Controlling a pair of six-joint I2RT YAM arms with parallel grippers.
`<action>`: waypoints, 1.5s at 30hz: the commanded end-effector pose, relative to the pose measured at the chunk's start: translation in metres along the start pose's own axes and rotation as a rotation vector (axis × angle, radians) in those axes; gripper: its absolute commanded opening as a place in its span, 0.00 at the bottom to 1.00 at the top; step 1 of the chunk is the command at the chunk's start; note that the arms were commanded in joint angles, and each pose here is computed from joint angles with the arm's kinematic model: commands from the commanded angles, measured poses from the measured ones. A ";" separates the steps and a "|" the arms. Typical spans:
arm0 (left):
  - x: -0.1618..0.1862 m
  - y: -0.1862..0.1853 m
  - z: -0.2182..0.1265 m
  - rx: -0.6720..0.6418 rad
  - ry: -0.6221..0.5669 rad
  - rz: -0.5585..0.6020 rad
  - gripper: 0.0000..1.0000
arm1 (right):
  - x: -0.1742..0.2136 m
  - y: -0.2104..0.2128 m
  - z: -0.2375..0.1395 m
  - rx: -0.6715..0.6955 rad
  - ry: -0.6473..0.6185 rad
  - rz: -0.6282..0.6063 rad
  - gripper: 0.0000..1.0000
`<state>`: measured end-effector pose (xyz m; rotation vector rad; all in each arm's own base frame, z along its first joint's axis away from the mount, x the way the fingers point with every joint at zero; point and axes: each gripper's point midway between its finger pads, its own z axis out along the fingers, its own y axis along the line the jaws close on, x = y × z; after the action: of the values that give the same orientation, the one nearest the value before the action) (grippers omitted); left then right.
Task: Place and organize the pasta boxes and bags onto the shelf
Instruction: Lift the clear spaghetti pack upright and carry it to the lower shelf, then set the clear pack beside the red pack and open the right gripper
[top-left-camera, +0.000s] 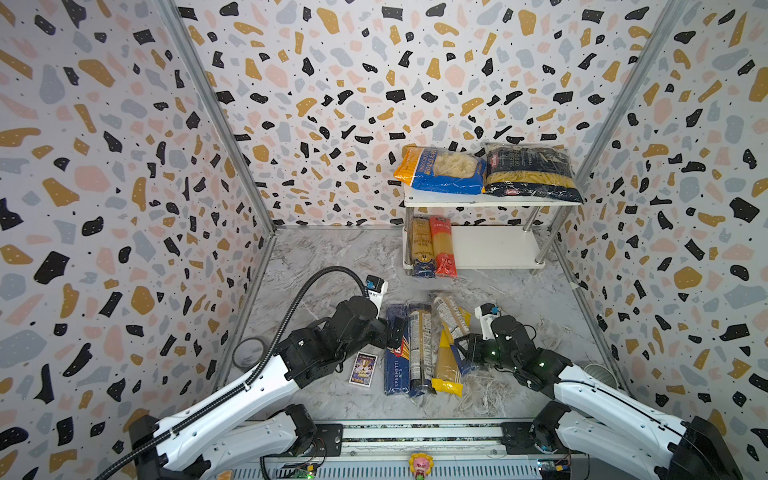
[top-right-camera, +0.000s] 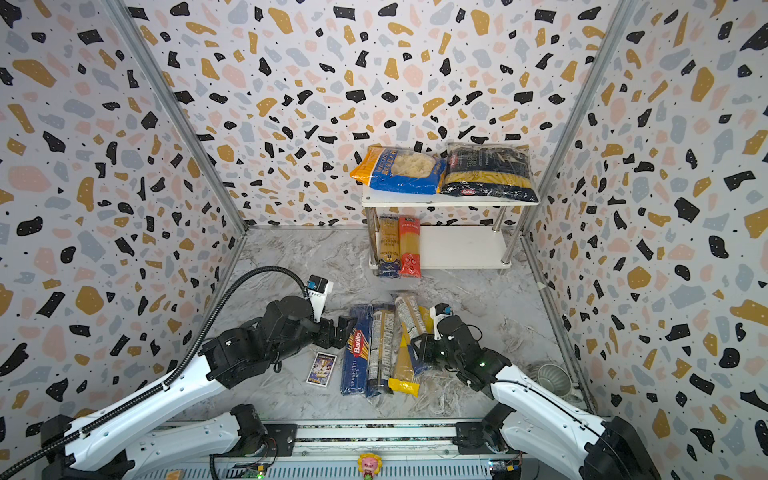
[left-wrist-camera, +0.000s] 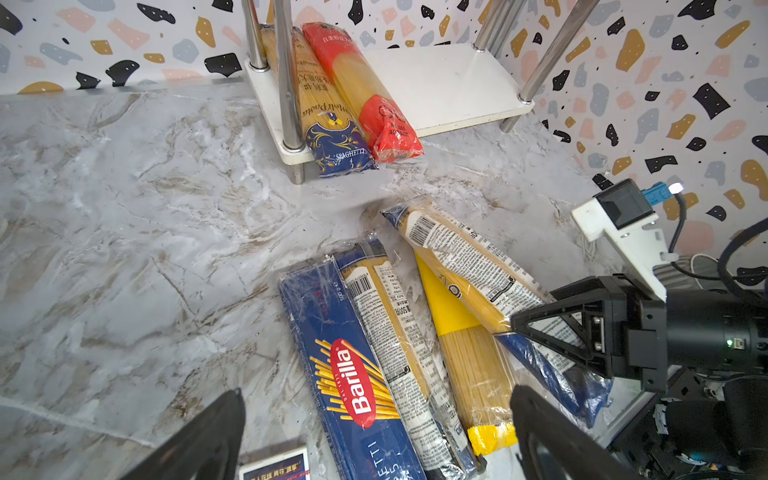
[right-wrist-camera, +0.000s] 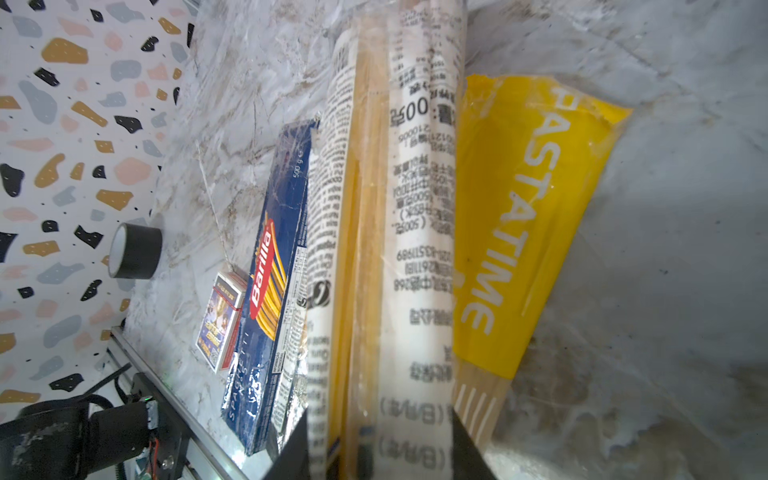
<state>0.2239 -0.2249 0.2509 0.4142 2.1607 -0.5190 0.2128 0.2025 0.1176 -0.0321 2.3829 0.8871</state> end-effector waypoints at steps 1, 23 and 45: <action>-0.025 -0.010 -0.006 0.018 -0.051 0.027 1.00 | -0.060 0.054 -0.032 -0.174 -0.180 -0.063 0.35; -0.075 -0.050 0.001 0.118 -0.089 0.144 1.00 | -0.223 0.027 -0.054 -0.175 -0.439 -0.012 0.34; -0.045 -0.029 0.033 0.041 -0.024 0.235 0.99 | -0.331 -0.054 0.071 -0.102 -0.382 -0.001 0.36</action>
<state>0.2524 -0.2690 0.2734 0.6637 2.0783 -0.4392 0.5171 0.1373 0.1385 0.2628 2.2038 0.9018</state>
